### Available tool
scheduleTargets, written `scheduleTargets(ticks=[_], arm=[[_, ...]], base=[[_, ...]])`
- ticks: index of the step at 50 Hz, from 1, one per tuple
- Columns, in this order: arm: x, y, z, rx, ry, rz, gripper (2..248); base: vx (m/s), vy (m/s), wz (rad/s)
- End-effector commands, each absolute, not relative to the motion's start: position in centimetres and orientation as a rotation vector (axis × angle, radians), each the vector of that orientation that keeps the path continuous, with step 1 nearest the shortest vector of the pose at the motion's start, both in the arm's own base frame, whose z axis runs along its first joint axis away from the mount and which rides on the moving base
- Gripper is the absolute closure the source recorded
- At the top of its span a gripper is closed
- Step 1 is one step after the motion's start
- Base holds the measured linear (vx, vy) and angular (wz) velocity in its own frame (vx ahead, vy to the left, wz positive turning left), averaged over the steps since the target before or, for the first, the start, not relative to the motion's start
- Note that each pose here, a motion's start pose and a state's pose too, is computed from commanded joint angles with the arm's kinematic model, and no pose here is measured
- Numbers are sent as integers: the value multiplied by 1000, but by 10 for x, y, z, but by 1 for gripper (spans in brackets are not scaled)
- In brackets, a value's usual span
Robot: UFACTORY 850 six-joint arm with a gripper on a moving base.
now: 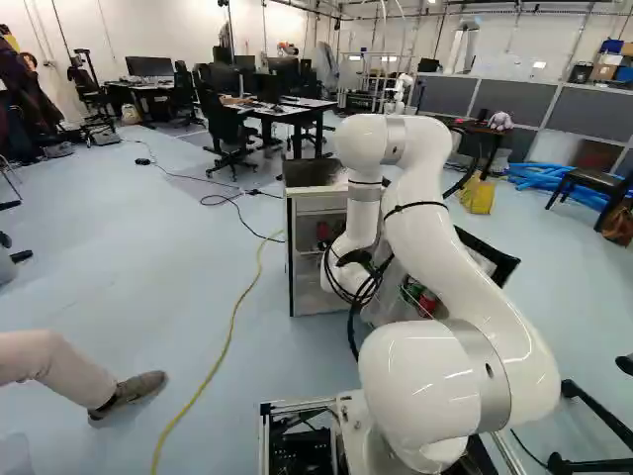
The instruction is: Grab a drink from the fridge
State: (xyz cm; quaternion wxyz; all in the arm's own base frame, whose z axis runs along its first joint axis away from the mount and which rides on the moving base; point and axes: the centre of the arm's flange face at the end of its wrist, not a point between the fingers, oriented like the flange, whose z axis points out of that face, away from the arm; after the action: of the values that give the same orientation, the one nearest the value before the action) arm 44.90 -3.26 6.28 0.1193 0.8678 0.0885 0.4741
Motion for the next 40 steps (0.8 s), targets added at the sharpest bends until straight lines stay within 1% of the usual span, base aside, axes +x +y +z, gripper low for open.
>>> scheduleTargets(ticks=[22,40], arm=[[450,-27,63,2569,341,1433,3],[450,-21,63,2683,208,1513,3]], base=[[0,0,0],[0,0,0]])
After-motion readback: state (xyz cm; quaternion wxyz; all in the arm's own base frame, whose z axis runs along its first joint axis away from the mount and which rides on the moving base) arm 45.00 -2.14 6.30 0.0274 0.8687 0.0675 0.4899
